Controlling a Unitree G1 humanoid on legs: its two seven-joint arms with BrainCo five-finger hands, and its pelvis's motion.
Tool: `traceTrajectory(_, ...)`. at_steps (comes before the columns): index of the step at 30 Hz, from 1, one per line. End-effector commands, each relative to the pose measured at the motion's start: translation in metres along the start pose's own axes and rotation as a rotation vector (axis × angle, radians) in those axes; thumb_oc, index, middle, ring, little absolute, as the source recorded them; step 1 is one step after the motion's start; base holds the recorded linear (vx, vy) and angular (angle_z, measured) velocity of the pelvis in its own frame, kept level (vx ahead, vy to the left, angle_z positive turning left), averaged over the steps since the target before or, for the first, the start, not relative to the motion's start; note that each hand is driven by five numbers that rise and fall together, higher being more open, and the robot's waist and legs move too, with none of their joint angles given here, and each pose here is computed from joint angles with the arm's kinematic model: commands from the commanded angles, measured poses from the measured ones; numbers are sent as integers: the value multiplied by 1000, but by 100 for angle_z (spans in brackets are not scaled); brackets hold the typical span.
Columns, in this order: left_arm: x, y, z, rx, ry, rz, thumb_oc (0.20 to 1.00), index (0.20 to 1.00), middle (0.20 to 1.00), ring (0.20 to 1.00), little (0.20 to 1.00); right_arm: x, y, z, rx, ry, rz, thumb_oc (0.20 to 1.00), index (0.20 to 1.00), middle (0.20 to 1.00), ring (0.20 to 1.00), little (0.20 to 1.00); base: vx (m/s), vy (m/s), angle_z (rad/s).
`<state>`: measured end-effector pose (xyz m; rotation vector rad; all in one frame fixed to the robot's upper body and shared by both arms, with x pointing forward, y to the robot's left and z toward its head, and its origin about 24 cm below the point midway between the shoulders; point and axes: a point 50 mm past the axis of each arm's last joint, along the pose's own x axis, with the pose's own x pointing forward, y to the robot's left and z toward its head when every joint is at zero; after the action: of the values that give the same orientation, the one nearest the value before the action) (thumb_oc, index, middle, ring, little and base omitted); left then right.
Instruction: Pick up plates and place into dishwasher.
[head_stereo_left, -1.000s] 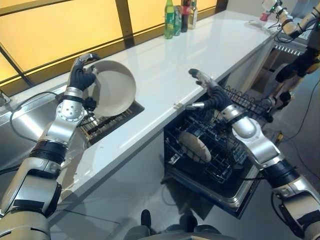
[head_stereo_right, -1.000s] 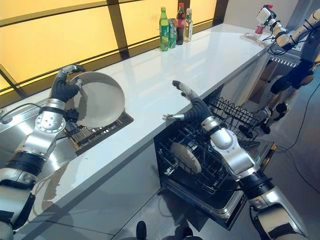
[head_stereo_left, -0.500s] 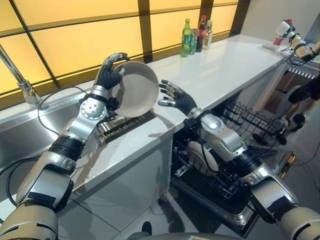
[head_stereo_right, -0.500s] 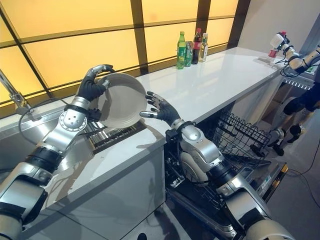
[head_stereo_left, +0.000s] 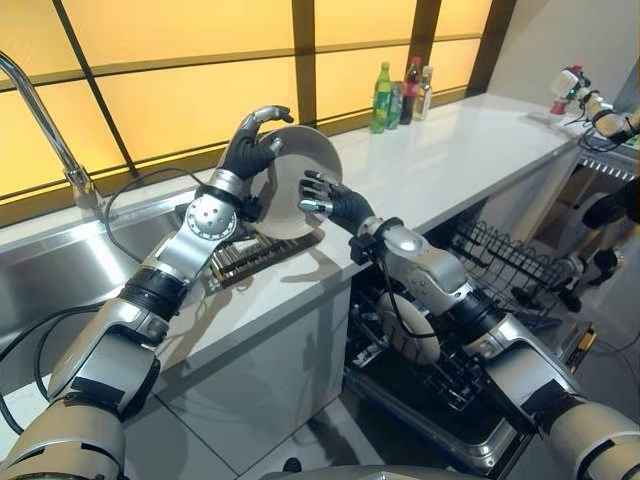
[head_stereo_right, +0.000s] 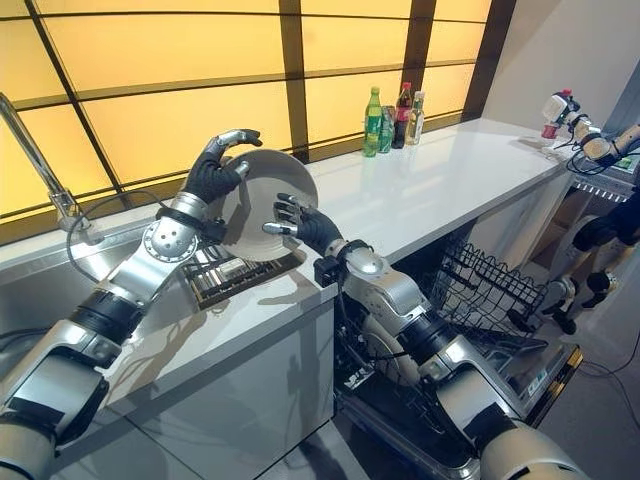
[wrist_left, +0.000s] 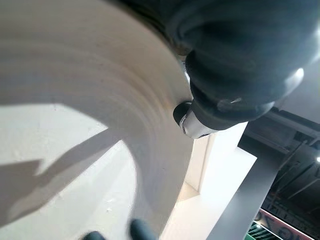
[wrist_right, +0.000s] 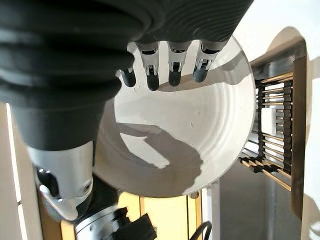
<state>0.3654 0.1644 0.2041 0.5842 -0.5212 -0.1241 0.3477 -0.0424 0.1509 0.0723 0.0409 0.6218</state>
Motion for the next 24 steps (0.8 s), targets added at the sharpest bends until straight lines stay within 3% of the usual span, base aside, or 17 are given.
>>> traceTrajectory(1, 35, 7, 57, -24, -204, 15, 200, 200, 200, 200, 200, 15, 2, 51, -90, -139, -18, 1000, 1000, 1000, 1000, 1000, 15, 12, 4)
traceTrajectory(7, 31, 8, 50, -9, -167, 33, 200, 200, 200, 200, 200, 9, 1, 65, -172, -237, -40, 1000, 1000, 1000, 1000, 1000, 6, 10, 4)
traceTrajectory(24, 10, 42, 19, 69, -80, 139, 200, 200, 200, 200, 200, -53, -20, 97, -261, -578, -95, 1000, 1000, 1000, 1000, 1000, -10, 1, -4)
